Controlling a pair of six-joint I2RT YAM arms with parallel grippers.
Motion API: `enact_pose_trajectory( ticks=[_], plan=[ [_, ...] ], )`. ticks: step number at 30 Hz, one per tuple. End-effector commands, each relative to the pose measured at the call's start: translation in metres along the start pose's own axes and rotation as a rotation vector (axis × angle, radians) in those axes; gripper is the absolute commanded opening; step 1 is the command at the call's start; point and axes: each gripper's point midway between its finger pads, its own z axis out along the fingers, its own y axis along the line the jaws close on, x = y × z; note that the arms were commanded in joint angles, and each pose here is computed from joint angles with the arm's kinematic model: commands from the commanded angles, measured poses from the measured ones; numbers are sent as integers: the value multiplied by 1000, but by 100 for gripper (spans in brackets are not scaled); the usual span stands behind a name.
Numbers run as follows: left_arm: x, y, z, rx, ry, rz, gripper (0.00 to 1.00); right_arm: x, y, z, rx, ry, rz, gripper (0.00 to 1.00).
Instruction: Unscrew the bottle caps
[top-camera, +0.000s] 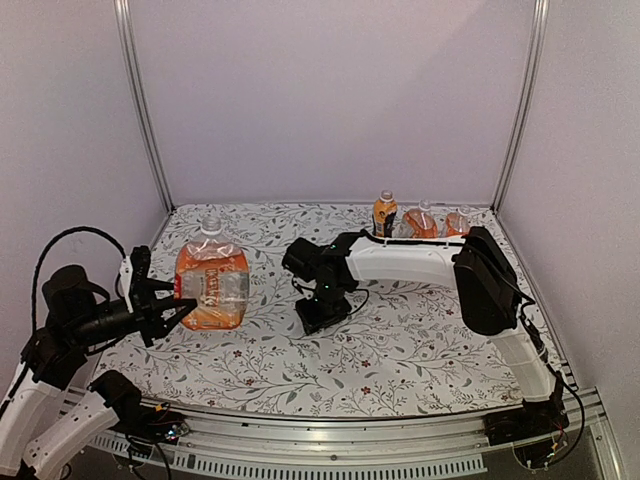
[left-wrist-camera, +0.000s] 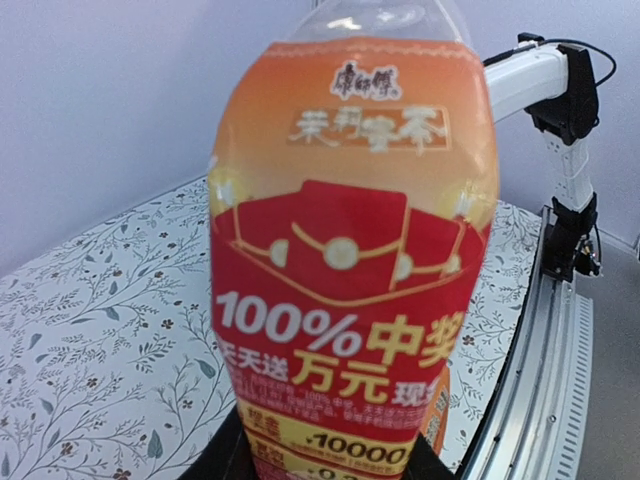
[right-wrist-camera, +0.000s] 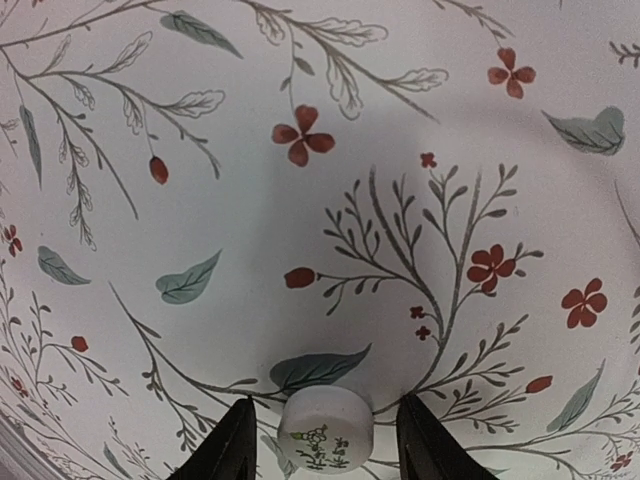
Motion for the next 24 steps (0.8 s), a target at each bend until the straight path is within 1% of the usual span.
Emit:
enact_pose_trajectory(
  ticks=[1,4,5,8,9,10,11,12,15,16,18,20,22,24],
  plan=[
    [-6,-2,-1,29,-55,-61,0,12,9,5,-44,63,-5,54],
    [-2,-7,-2,59,-58,-63,0,2,23,-22,-108,13,-55,67],
    [-2,-12,-3,88,-61,-57,0,-4,29,-41,-132,-26,-80,73],
    [-4,-37,-9,230,-75,-29,0,-16,44,-90,-184,-144,-207,85],
    [-3,-44,-12,268,-77,-25,0,-21,53,-121,-217,-217,-262,87],
    [-3,-49,-13,298,-80,-20,0,-19,60,-143,-250,-268,-314,89],
    [-3,-52,-15,319,-82,-17,0,-17,71,-160,-291,-327,-398,90],
    [-3,-55,-16,336,-87,-14,0,-14,83,-194,-352,-414,-475,92],
    [-4,-58,-17,358,-95,-17,0,5,121,-258,-550,-612,-684,96],
    [-4,-59,-18,364,-98,-18,0,10,134,-292,-628,-715,-746,97],
    [-4,-62,-19,380,-102,-16,0,23,152,-325,-727,-792,-812,99],
    [-4,-63,-20,391,-102,-15,0,24,167,-346,-742,-848,-825,99],
    [-4,-63,-19,389,-102,-16,0,21,181,-356,-732,-865,-821,99],
    [-4,-63,-19,389,-101,-16,0,17,195,-353,-728,-859,-804,98]
  ],
)
